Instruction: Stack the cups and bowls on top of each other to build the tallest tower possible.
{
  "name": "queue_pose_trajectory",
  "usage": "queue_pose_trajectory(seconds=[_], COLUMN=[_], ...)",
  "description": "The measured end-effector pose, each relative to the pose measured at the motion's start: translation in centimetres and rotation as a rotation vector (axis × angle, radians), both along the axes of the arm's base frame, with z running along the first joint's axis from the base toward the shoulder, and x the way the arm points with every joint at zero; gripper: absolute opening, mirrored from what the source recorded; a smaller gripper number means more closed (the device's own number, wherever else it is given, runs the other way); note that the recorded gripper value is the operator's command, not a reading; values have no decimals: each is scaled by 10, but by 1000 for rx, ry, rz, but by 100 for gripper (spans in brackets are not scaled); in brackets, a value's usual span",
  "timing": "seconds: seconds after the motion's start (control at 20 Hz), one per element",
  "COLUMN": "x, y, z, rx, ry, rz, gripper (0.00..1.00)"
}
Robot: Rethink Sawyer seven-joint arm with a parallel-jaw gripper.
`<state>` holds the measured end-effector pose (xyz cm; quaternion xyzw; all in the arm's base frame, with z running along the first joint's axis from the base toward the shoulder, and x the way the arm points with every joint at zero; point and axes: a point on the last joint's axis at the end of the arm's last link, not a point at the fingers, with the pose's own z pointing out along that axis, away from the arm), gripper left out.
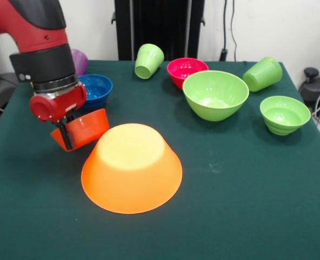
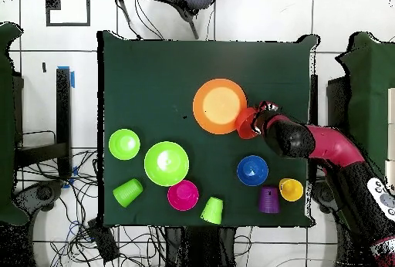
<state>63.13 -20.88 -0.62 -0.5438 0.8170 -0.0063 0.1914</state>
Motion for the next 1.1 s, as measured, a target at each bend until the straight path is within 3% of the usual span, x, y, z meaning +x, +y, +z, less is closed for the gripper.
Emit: queue_pose_trajectory(seconds=[0.35,0.8,1.1], x=[19,30,34], y=[20,26,43], z=[40,70,51], rx=[-35,-67,-104], ry=[34,53,99], rz=[26,23,24], gripper=[0,0,0])
